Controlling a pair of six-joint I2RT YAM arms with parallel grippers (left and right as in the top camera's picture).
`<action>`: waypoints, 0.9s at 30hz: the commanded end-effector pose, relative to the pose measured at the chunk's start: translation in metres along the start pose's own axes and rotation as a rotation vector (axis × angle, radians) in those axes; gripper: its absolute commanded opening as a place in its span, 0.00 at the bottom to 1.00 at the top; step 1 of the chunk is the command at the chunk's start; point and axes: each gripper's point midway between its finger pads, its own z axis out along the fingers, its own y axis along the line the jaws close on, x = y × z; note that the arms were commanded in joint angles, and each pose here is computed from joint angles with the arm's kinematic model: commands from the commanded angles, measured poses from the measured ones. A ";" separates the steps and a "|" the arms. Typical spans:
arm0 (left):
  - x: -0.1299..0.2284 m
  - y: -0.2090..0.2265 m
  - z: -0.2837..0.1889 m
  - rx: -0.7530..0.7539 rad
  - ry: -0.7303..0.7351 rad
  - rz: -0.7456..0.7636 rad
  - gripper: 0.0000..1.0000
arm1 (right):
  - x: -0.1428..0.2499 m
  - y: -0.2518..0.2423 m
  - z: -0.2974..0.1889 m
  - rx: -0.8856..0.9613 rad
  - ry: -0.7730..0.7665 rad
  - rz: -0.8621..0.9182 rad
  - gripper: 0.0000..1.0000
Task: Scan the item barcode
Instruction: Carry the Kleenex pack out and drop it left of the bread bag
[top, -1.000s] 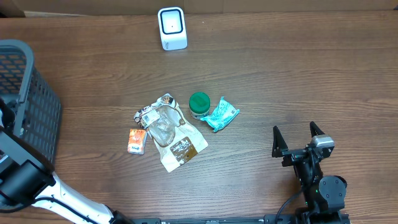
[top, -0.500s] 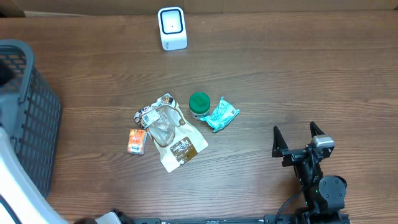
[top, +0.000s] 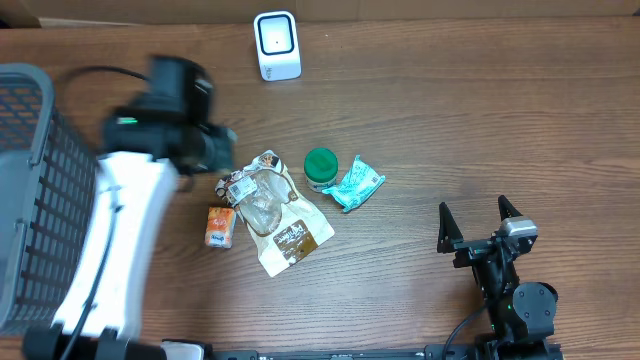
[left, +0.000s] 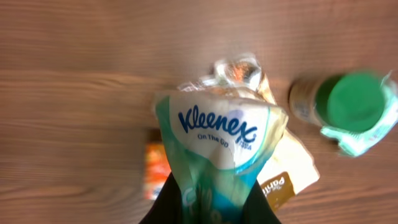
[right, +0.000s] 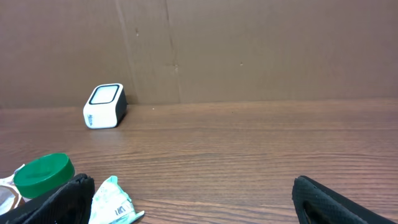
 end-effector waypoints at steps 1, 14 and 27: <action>0.045 -0.020 0.050 -0.014 0.133 0.001 0.04 | 0.002 -0.002 0.000 0.010 -0.004 -0.001 1.00; 0.038 0.001 0.088 -0.060 0.072 -0.015 0.04 | 0.002 -0.002 0.000 0.010 -0.004 -0.001 1.00; 0.015 0.071 0.133 -0.162 0.010 -0.153 0.06 | 0.002 -0.002 0.000 0.010 -0.004 -0.001 1.00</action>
